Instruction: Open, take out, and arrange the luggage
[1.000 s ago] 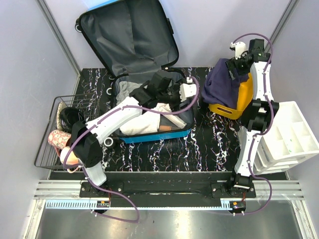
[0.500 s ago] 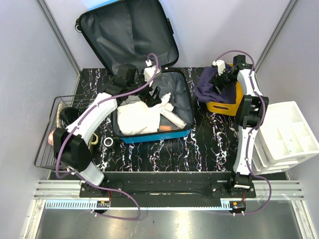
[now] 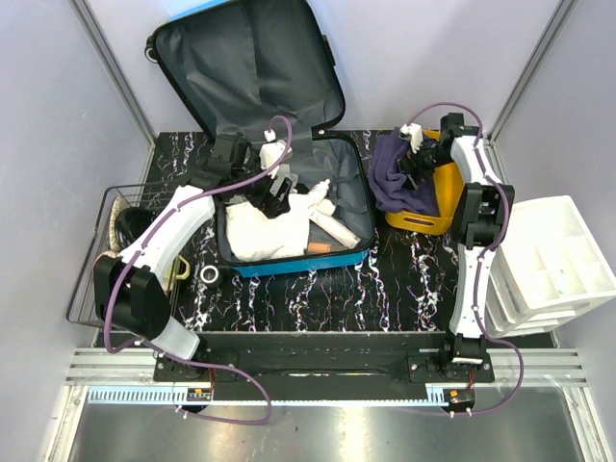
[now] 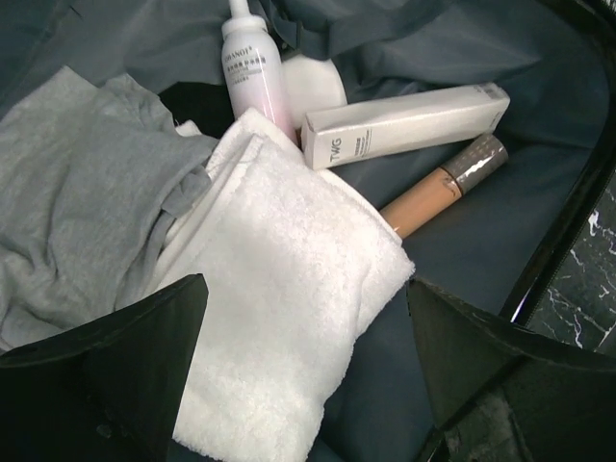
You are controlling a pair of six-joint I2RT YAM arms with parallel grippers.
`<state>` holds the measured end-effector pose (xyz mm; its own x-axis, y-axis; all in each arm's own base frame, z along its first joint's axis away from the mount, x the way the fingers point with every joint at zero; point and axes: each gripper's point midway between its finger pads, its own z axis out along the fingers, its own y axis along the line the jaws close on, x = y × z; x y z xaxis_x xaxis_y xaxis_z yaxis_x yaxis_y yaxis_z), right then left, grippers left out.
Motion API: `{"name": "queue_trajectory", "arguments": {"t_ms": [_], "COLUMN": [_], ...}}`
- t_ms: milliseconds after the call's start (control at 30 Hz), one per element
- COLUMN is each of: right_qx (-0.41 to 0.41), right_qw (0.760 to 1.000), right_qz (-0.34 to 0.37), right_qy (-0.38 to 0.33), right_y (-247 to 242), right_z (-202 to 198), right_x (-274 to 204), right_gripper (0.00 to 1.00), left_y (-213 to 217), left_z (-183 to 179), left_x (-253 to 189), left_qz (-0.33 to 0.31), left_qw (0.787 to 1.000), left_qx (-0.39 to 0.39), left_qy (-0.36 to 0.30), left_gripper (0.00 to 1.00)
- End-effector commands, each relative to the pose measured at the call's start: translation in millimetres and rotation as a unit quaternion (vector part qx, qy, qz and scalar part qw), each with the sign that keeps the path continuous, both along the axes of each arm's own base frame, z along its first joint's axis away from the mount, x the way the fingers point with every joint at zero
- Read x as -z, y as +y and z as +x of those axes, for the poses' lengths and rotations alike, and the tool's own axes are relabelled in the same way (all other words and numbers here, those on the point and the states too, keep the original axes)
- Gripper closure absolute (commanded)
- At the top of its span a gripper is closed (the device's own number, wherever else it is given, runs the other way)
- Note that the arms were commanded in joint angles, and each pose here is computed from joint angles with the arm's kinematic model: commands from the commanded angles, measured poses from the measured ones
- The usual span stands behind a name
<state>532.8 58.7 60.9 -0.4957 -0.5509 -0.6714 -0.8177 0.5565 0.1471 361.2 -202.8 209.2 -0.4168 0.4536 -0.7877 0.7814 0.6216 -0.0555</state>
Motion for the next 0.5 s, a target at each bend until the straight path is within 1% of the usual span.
{"name": "queue_trajectory", "arguments": {"t_ms": [0, 100, 167, 200, 233, 267, 300, 333, 367, 467], "right_qx": [-0.002, 0.034, 0.074, 0.086, 0.108, 0.119, 0.136, 0.148, 0.157, 0.184], "right_qw": [1.0, 0.999, 0.996, 0.994, 0.992, 0.99, 0.988, 0.986, 0.984, 0.98], "right_qz": [0.018, 0.003, -0.015, -0.018, -0.021, -0.023, -0.02, -0.024, -0.024, -0.012], "right_qy": [-0.018, -0.036, -0.05, -0.061, -0.062, -0.065, -0.067, -0.074, -0.075, -0.074], "right_y": [-11, -19, -30, -33, -38, -40, -42, -45, -46, -46], "right_z": [-8, 2, 10, 14, 14, 15, 15, 15, 14, 10], "right_x": [-36, -63, -84, -97, -107, -114, -122, -132, -137, -154], "right_gripper": [0.02, 0.02, 0.01, 0.01, 0.0, 0.0, 0.0, 0.0, 0.0, 0.0], "left_y": [9, 23, 41, 50, 63, 70, 75, 85, 89, 97], "left_z": [3, 23, 42, 49, 68, 77, 89, 101, 109, 138], "left_x": [13, 16, 12, 15, 16, 16, 4, 19, 20, 30], "left_qz": [0.023, 0.052, 0.077, 0.104, 0.119, 0.131, 0.132, 0.141, 0.15, 0.163], "left_qw": [1.0, 0.998, 0.996, 0.994, 0.991, 0.99, 0.989, 0.988, 0.987, 0.984], "left_qx": [-0.005, -0.019, -0.03, -0.016, -0.028, -0.018, -0.022, -0.027, -0.023, -0.037], "left_qy": [0.004, -0.012, -0.031, -0.043, -0.048, -0.056, -0.068, -0.053, -0.058, -0.06], "left_gripper": [0.11, 0.11, 0.11, 0.12, 0.15, 0.16, 0.18, 0.19, 0.21, 0.22]}}
